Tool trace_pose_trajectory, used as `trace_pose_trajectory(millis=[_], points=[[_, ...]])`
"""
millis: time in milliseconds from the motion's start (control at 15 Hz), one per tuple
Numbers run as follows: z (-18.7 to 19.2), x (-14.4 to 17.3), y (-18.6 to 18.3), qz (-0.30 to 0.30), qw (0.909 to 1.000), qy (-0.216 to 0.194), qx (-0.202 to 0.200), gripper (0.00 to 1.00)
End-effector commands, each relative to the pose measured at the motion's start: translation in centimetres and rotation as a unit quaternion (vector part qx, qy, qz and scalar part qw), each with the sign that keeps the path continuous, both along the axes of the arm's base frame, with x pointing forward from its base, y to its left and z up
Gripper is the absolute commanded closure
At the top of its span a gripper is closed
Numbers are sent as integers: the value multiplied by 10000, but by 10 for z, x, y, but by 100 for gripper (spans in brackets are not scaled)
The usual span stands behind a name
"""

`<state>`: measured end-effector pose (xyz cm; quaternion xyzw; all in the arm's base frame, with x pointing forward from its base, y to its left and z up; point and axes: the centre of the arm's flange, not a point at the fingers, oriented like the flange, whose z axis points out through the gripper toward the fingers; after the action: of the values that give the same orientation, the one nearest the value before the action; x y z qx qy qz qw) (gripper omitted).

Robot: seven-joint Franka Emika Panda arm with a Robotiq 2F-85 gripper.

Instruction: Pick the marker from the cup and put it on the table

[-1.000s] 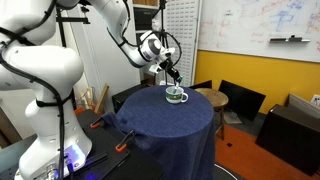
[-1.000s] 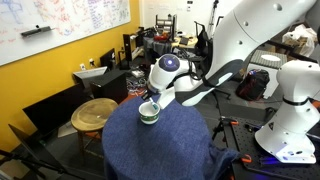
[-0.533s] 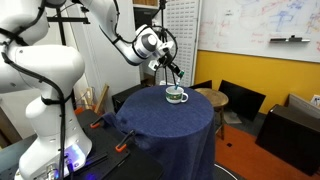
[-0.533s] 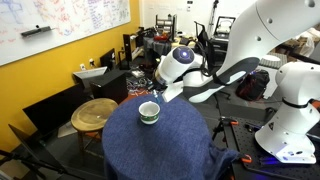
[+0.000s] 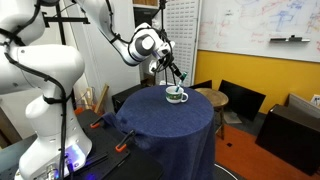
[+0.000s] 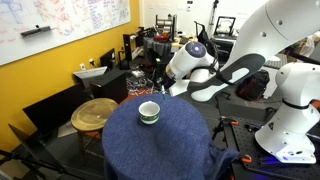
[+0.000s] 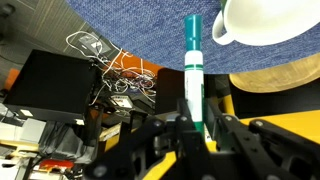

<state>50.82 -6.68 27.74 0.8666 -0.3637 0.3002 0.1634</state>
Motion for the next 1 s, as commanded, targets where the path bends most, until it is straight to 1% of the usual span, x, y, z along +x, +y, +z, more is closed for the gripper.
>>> trace_pose_trajectory(millis=[0,133,333,533,933], points=[[10,-30,-15,-196,9992,-133,310,95],[9,-39,-25,-313,9984,-166,433,95],[8,-50,-38,-330,9970,-201,672,95],[8,-59,-48,-209,9948,-196,976,95],[2,-72,-69,-33,9857,-111,1682,95]])
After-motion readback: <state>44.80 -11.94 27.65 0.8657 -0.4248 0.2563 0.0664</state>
